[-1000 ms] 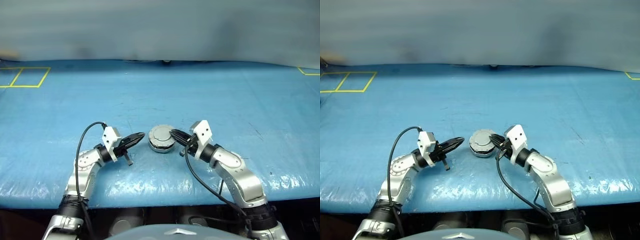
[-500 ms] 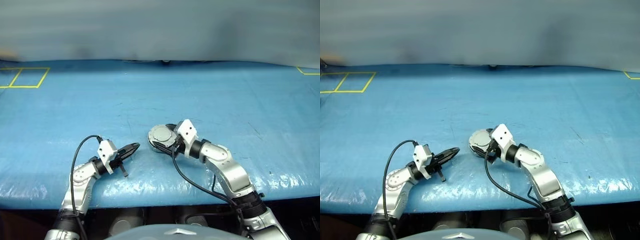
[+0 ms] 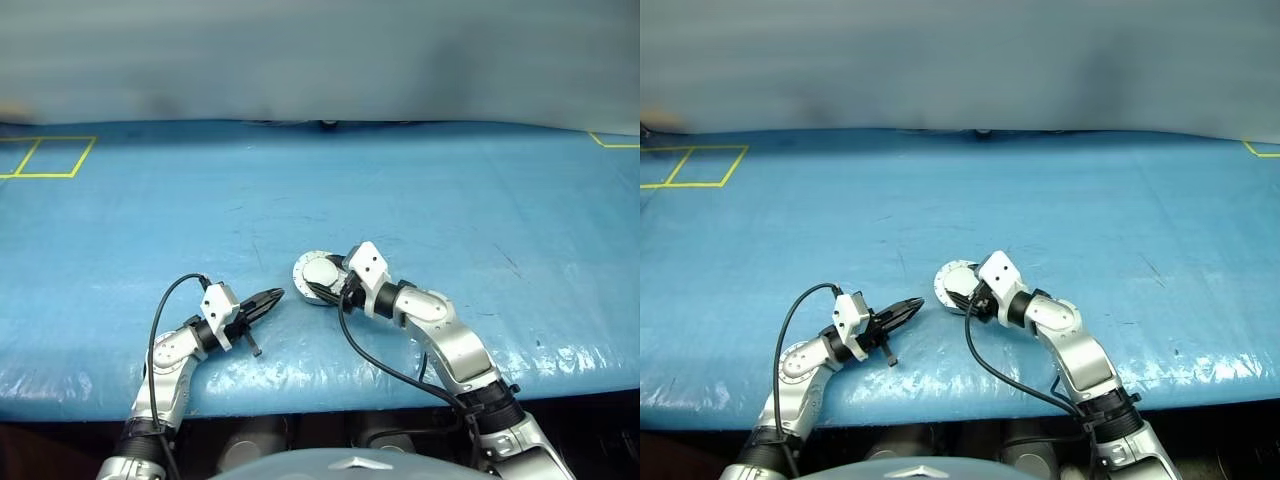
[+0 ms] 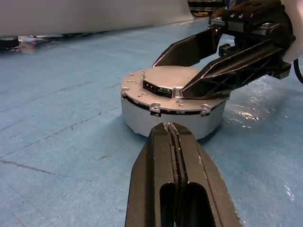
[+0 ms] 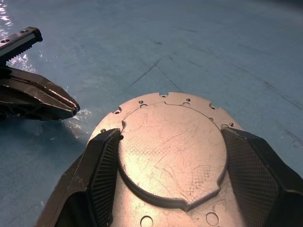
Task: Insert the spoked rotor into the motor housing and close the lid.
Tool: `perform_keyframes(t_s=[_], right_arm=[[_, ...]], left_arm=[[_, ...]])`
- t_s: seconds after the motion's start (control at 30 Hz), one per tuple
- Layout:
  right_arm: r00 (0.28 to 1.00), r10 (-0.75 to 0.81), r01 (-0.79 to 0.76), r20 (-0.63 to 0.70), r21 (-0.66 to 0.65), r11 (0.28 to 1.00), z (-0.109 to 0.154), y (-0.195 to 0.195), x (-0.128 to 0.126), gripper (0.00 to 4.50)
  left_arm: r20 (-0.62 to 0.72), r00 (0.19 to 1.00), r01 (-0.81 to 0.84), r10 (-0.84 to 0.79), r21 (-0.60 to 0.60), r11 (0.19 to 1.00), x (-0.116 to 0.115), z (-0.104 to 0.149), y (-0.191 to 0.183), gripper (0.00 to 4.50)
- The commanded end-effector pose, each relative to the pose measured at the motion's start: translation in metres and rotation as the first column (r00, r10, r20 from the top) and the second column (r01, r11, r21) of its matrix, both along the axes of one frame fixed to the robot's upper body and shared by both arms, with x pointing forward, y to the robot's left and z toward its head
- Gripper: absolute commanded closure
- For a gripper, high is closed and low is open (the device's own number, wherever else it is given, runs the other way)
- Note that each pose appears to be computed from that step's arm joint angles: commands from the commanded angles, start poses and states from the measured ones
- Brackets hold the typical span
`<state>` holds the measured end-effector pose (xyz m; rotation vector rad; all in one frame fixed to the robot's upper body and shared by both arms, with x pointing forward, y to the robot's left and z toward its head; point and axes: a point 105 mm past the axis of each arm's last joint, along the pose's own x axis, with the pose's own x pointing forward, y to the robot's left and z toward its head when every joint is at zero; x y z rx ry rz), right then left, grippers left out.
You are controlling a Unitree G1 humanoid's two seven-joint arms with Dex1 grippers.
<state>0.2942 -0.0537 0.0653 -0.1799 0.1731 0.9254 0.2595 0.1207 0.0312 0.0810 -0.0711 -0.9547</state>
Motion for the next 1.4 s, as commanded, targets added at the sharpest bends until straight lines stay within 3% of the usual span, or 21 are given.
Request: perform_keyframes(t_s=[0.03,0.23,0.63,1.1,1.4], right_arm=[[1.0,0.015,-0.015,0.012,0.051,0.999,0.012,0.007,0.0,1.49],[1.0,0.024,-0.024,-0.001,0.074,0.997,0.017,0.012,-0.002,1.49],[0.998,0.042,-0.04,0.045,-0.037,0.999,0.021,-0.005,0.005,1.49],[0.998,0.058,-0.058,-0.003,-0.03,0.998,0.013,0.002,0.008,1.49],[0.998,0.064,-0.065,-0.009,-0.106,0.992,0.001,-0.002,0.006,1.49]], left_arm=[[0.026,1.0,0.014,-0.014,0.01,1.0,0.0,0.002,-0.003,4.5],[0.007,1.0,0.019,-0.02,0.032,0.999,-0.002,-0.005,-0.004,4.5],[-0.006,1.0,0.021,-0.021,0.033,0.999,-0.002,-0.008,-0.004,4.5],[-0.009,1.0,0.012,-0.012,0.035,0.999,-0.002,-0.009,-0.003,4.5],[-0.013,1.0,0.01,-0.01,0.034,0.999,-0.002,-0.01,-0.004,4.5]])
